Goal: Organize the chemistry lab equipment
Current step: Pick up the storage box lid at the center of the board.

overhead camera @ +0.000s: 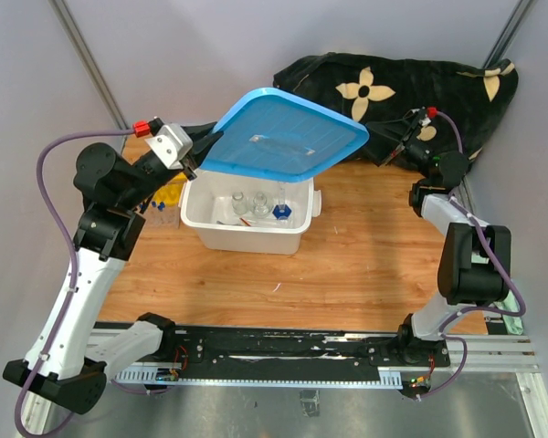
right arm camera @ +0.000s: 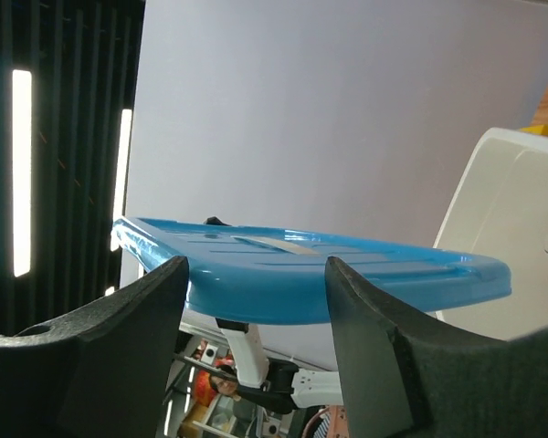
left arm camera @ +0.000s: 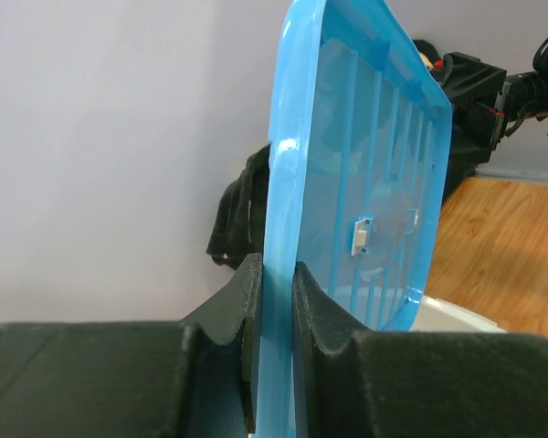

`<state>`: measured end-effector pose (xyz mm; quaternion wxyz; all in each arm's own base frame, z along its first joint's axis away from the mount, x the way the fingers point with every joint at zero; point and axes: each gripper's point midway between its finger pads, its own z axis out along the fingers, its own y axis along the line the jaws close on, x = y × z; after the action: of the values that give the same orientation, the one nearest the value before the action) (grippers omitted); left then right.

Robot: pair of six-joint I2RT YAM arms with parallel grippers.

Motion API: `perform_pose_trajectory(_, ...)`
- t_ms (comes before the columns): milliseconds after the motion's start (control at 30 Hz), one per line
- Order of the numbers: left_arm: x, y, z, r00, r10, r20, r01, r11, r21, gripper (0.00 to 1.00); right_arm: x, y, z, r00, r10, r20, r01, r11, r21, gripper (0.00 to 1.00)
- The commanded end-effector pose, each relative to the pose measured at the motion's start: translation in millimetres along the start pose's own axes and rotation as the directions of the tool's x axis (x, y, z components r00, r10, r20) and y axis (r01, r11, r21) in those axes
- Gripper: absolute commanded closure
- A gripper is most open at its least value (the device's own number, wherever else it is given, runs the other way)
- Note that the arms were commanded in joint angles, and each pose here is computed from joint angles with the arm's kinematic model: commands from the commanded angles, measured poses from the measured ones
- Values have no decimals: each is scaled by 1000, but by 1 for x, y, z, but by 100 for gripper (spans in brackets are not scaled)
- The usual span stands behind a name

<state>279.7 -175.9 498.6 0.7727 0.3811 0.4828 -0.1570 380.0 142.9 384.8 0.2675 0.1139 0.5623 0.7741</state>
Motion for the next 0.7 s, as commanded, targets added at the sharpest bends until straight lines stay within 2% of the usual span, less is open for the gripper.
perform_pose_trajectory(0,-17,8,-11,997,54,50,-51,997,-64,100,12,-5,-3,1000,-3,-14,3,1000,10,38)
perform_pose_trajectory(233,-20,-9,-19,993,4,117,-1,1000,-26,100,16,3,-2,991,-130,-22,130,991,13,37)
perform_pose_trajectory(400,-19,-21,-22,987,15,160,-17,1000,11,100,19,-24,-13,954,-298,-33,299,940,162,36)
perform_pose_trajectory(500,-17,-27,-22,984,23,179,-30,999,32,100,15,-46,-27,893,-448,-40,436,839,325,36)
perform_pose_trajectory(600,-20,-33,-29,977,61,206,-71,997,44,100,10,-63,-56,817,-570,-82,516,661,545,36)
perform_pose_trajectory(667,-23,-38,-33,971,112,212,-127,990,59,100,11,-53,-70,736,-667,-115,587,544,599,36)
